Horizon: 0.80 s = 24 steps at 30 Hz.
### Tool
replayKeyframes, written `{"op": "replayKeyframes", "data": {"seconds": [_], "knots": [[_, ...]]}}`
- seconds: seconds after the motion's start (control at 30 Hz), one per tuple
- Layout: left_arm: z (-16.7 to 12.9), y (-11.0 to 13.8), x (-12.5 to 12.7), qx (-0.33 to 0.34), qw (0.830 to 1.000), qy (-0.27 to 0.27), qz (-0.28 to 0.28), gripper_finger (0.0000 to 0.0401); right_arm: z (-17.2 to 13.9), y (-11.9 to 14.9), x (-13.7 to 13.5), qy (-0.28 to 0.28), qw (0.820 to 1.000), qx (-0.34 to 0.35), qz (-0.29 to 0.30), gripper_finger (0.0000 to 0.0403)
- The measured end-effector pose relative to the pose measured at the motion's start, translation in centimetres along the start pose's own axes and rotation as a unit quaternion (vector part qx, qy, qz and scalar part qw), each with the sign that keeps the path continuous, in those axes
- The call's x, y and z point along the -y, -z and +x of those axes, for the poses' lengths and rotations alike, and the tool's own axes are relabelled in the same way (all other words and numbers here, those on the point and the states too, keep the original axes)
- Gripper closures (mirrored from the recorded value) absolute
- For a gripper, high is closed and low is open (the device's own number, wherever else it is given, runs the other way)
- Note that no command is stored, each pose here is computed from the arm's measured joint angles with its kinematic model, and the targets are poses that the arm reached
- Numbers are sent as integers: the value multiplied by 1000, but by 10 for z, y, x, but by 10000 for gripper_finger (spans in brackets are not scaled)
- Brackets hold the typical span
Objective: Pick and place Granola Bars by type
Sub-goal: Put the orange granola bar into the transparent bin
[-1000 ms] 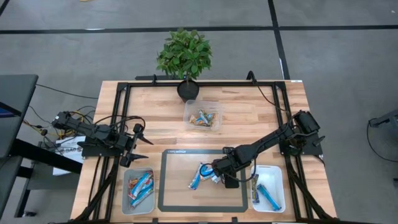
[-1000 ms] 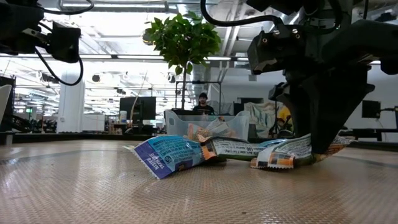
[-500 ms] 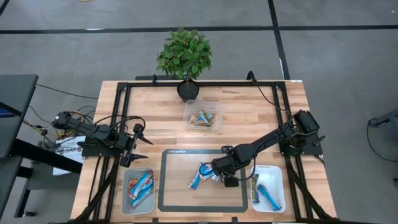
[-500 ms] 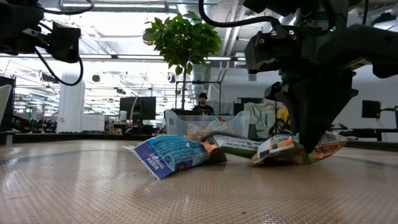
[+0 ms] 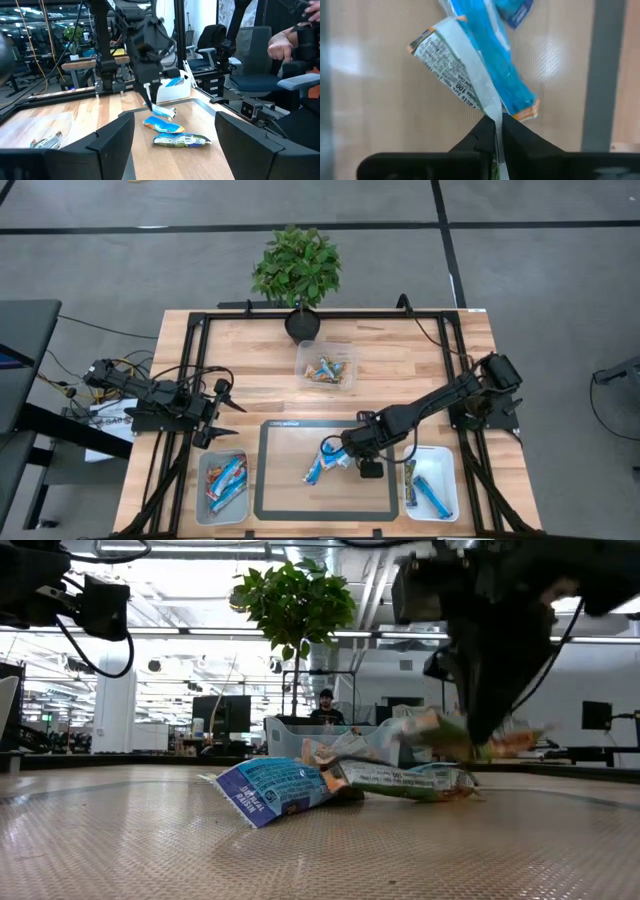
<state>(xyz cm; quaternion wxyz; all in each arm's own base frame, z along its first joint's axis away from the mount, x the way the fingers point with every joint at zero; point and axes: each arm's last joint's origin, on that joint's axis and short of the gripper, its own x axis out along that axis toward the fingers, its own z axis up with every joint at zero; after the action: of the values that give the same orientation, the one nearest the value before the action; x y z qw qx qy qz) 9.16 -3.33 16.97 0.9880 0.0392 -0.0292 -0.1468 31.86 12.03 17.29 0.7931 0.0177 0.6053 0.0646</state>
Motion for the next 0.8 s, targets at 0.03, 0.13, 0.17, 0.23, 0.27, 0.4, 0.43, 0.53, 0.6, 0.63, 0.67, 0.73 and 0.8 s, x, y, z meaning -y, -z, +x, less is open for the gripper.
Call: {"op": "replayKeyframes", "data": {"seconds": [0.03,0.13,0.17,0.23,0.27,0.4,0.43,0.53,0.6,0.63,0.67,0.73,0.8], "knots": [[0,0,0,0,1000,0,2,131,-4,-1,1,-2,1000,6,1,386],[0,0,0,0,1000,0,-1,131,-19,-3,4,-7,1000,30,6,392],[0,0,0,0,1000,0,-1,131,-24,-4,7,-9,999,42,8,394],[0,0,0,0,1000,0,0,131,-31,-8,14,-9,998,65,12,397],[0,0,0,0,1000,0,1,131,-34,-11,18,-7,997,75,12,397],[0,0,0,0,1000,0,-1,131,-44,-24,38,10,991,130,4,392],[0,0,0,0,1000,0,-1,131,-47,-29,44,17,990,141,2,390],[0,0,0,0,1000,0,-1,131,-60,-44,63,61,983,175,-3,388],[0,0,0,0,1000,0,-2,131,-71,-52,77,104,975,194,-3,389],[0,0,0,0,1000,0,-4,131,-76,-55,84,125,971,202,-2,389],[0,0,0,0,1000,0,-5,131,-80,-58,92,144,967,209,1,390],[0,0,0,0,1000,0,-5,131,-87,-62,108,173,960,219,9,390],[0,0,0,0,1000,0,0,131,-92,-63,125,191,956,222,21,389]]}}
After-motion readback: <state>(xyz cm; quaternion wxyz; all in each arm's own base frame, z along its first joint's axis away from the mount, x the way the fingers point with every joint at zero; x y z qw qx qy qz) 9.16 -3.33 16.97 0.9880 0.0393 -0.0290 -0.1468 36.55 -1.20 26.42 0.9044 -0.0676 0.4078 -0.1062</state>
